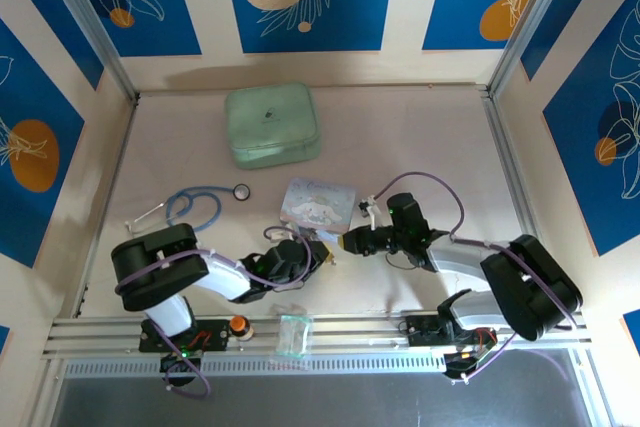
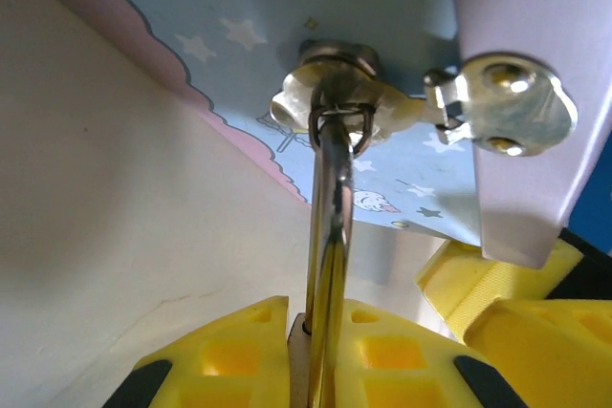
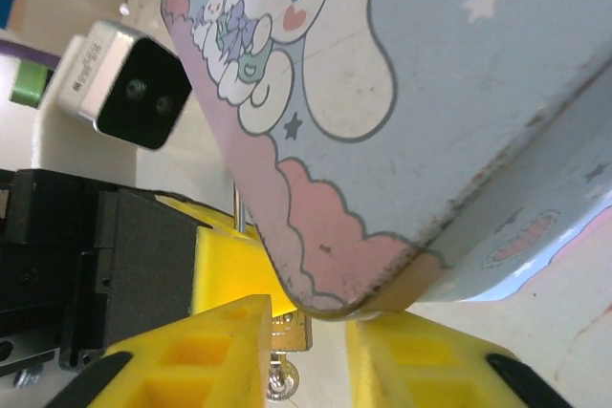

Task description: Unlock the padlock with the key

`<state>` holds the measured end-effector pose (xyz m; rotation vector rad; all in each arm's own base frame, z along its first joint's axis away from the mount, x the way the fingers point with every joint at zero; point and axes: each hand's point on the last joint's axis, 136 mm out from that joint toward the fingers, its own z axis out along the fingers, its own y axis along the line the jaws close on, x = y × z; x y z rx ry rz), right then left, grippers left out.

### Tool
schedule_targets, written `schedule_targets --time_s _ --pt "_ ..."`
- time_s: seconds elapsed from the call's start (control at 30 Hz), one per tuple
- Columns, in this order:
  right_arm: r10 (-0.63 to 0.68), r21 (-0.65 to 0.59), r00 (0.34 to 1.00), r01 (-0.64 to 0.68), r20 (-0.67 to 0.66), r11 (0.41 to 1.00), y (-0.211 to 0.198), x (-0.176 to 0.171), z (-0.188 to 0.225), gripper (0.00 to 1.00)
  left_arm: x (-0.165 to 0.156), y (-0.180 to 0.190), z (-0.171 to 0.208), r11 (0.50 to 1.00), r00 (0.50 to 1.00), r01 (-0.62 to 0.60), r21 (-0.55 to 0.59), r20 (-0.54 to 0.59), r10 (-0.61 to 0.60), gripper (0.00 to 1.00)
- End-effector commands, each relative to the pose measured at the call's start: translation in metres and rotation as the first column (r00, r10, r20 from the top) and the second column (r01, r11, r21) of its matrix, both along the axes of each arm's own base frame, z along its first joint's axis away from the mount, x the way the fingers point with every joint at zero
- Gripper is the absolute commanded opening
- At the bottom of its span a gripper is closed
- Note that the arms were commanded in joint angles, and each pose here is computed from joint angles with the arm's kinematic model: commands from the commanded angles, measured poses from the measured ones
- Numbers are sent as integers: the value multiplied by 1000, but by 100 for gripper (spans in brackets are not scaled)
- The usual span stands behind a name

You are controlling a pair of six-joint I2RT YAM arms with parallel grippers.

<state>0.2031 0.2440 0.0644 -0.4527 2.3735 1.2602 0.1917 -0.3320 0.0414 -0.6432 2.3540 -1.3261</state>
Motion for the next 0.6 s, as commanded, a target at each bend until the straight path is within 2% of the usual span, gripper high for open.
schedule_targets --time_s 0.0,0.1,0.23,0.33,0.47,0.57 --pt "-16 -79 999 19 33 997 -3 -2 -6 28 -9 13 -22 985 998 57 166 -28 -53 0" --pt "-38 -102 996 47 80 994 -3 1 -1 28 -12 22 -30 963 996 90 255 -31 -85 0" --pt "-75 -152 988 95 136 984 -8 5 2 28 -14 34 -35 910 989 148 387 -47 -141 5" --pt "-112 -180 982 139 152 974 -15 9 2 28 -15 47 -40 853 982 186 487 -71 -174 7" --pt "-117 -175 979 146 164 974 -17 9 6 28 -16 71 -44 745 975 217 630 -106 -194 13" --pt "-122 -181 979 151 165 972 -18 9 6 28 -14 75 -44 706 970 233 668 -111 -215 18"
